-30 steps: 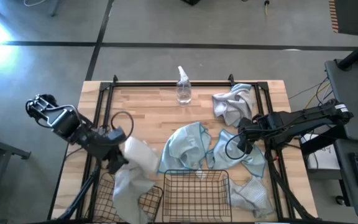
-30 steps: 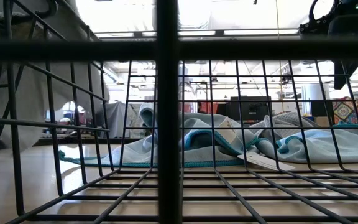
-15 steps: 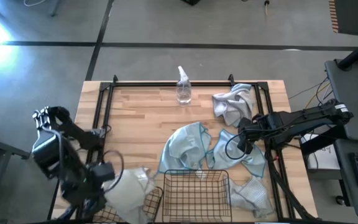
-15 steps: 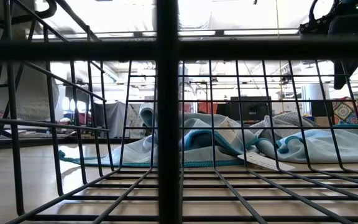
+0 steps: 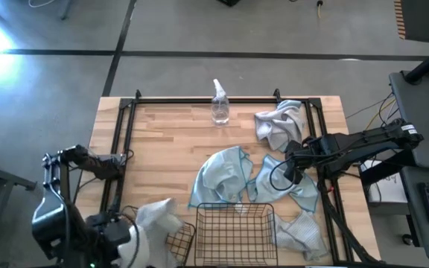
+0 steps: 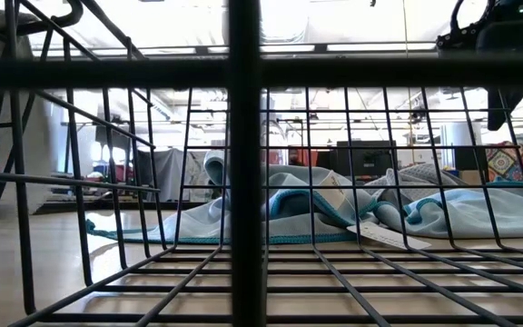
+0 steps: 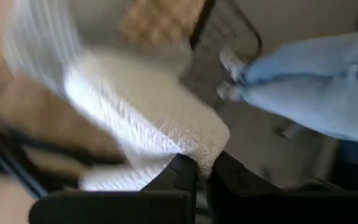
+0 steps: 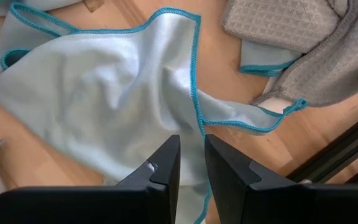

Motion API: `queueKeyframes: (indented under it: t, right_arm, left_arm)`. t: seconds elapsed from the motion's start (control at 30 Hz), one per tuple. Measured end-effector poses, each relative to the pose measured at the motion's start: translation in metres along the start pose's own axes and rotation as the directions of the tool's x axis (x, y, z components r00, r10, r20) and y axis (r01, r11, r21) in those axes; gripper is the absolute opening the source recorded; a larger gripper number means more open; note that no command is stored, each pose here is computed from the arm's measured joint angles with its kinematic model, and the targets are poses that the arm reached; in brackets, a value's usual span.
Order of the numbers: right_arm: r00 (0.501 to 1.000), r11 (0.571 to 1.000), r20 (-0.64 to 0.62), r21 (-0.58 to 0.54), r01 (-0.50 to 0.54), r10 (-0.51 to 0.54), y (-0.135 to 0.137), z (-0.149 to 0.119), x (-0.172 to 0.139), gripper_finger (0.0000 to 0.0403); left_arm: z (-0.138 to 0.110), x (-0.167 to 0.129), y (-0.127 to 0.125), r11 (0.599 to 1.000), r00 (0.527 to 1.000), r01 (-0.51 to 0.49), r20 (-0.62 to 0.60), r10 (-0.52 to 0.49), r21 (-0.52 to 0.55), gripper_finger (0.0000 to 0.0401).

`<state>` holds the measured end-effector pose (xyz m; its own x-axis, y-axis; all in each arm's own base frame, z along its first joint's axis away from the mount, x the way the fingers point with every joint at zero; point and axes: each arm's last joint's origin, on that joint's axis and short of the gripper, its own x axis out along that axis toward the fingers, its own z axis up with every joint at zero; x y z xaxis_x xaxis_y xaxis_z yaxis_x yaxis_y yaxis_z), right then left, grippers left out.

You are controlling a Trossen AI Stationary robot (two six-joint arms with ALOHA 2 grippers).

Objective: Sort microfiber towel by color & place in baskets
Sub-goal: Put the middle left gray microfiber towel into the left black wire basket

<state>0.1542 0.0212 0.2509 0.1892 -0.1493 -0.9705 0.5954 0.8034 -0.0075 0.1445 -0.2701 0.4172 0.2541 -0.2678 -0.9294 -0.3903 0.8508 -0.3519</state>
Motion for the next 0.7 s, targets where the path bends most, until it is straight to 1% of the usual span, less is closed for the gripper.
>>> queueKeyframes:
  t: [0.1, 0.13, 0.23, 0.3, 0.5, 0.7]
  right_arm:
    - [1.0, 1.0, -0.004, 0.026, -0.004, 0.004, 0.0, 0.0, 0.0, 0.0068]
    - [1.0, 1.0, -0.004, 0.031, -0.004, 0.004, 0.0, 0.0, 0.0, 0.0068]
    - [1.0, 0.999, -0.02, 0.047, -0.019, 0.02, 0.001, -0.001, 0.0, 0.0068]
    - [0.999, 0.998, -0.031, 0.055, -0.029, 0.031, 0.001, -0.001, 0.0, 0.0068]
    - [0.998, 0.997, -0.042, 0.073, -0.038, 0.041, 0.001, -0.001, 0.0, 0.0068]
    - [0.998, 0.997, -0.044, 0.074, -0.04, 0.043, 0.001, -0.001, 0.0, 0.0068]
  left_arm:
    - [0.006, 0.007, -0.002, 0.99, 0.99, -0.046, 0.142, 0.027, 0.133, 0.0]
    - [0.008, 0.007, -0.002, 0.985, 0.984, -0.062, 0.177, 0.033, 0.162, 0.0]
    - [0.01, 0.009, -0.003, 0.977, 0.97, -0.087, 0.238, 0.039, 0.194, 0.0]
    - [0.01, 0.009, -0.003, 0.978, 0.967, -0.091, 0.253, 0.042, 0.186, 0.0]
    - [0.009, 0.015, -0.001, 0.989, 0.965, -0.098, 0.254, 0.068, 0.108, 0.0003]
    - [0.008, 0.025, 0.001, 0.993, 0.966, -0.116, 0.237, 0.104, 0.038, 0.0041]
